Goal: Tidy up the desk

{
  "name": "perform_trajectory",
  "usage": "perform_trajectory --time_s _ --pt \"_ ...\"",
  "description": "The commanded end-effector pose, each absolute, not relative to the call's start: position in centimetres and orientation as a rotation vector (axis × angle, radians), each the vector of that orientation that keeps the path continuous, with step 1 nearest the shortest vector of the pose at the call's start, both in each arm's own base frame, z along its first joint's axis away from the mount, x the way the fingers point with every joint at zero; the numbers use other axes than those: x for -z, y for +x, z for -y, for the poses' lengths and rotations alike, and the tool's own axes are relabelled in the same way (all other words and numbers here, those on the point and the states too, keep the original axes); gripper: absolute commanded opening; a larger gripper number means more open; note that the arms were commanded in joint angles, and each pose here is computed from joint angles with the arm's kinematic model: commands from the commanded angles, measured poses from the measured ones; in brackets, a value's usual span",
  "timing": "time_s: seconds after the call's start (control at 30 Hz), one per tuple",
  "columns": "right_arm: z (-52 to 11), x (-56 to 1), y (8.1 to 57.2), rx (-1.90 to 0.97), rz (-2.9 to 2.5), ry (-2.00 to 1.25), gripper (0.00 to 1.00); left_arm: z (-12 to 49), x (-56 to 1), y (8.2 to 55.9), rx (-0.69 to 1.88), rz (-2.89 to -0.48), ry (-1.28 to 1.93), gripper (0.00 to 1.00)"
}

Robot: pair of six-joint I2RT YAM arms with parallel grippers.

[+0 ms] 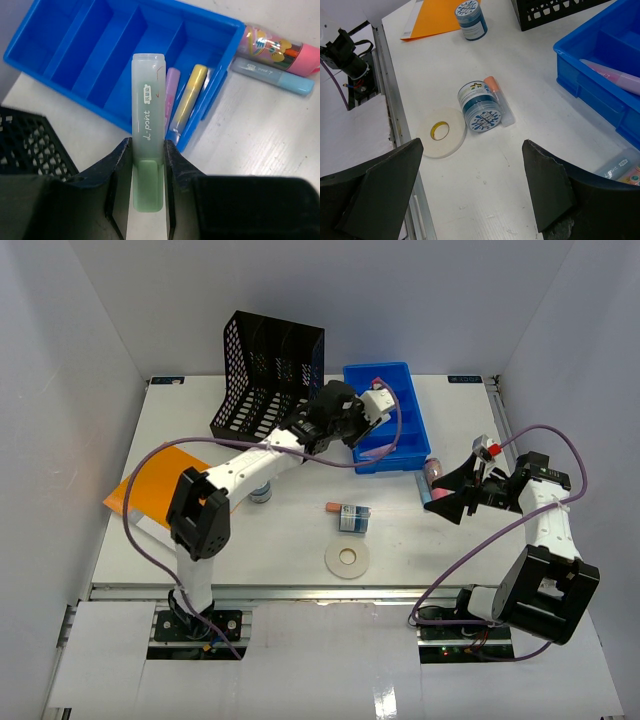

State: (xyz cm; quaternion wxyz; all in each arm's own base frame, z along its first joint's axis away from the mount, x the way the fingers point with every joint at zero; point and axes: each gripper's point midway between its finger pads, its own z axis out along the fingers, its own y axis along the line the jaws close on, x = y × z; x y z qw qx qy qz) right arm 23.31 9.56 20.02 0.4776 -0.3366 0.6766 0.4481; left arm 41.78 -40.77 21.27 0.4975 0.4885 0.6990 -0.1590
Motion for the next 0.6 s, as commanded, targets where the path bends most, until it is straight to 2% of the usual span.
perform_trajectory --time_s 0.0,0.57 --pt "-9.3 -21.2 23.8 -1.075 -1.612 -0.827 0.87 43.4 -21.6 42.3 0.435 -1.580 1.351 0.12" --pt "-9.0 -21.0 23.9 -1.093 -1.623 -0.803 0.87 46.6 -17.8 45.1 0.448 -1.497 1.398 0.15"
